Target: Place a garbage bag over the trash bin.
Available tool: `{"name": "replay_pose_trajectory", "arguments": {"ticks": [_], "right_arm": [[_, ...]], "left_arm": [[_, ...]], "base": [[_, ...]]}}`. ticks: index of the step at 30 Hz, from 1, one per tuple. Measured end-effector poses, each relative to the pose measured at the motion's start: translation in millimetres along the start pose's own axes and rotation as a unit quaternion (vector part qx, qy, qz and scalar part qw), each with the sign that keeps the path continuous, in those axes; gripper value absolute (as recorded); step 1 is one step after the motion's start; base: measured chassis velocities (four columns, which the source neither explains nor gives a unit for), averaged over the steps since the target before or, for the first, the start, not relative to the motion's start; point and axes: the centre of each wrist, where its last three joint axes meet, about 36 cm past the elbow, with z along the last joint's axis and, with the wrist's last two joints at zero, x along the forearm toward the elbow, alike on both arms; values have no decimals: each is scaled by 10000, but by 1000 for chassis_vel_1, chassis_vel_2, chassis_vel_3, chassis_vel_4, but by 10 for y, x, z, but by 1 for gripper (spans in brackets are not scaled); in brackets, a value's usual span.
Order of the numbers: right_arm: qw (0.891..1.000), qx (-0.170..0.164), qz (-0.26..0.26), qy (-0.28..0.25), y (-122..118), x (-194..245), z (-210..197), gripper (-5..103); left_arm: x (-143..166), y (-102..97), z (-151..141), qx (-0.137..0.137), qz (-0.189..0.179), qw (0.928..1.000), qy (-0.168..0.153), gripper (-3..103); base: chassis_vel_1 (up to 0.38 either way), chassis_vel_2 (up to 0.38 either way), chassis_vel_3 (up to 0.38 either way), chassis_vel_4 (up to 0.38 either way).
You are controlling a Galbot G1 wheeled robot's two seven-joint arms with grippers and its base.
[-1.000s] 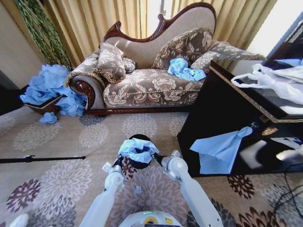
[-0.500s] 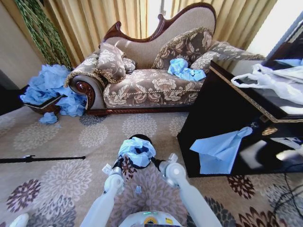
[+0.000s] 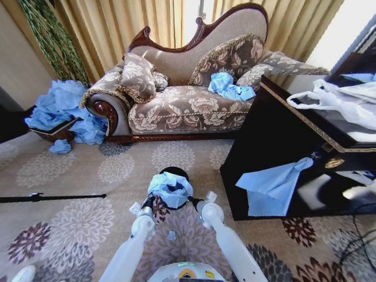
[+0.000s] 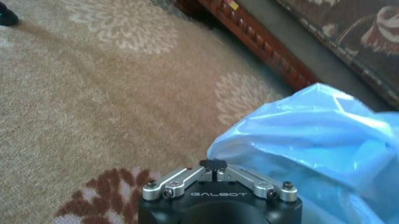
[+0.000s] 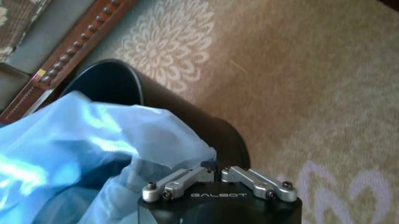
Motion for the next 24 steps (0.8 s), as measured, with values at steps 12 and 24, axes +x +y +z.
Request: {"name": "replay_pose_trajectory", "arguments": {"ticks": [12, 24], "right_arm": [[9992, 125, 9, -390, -105, -109, -108, 0], [9974, 355, -95, -616, -120, -47, -106, 0]], "left_arm": [[-75, 122, 71, -245, 10, 9997, -63, 0], [-25, 69, -7, -302, 122, 9992, -238, 0]], "base": [[0, 0, 0, 0], [0, 0, 0, 0]]}}
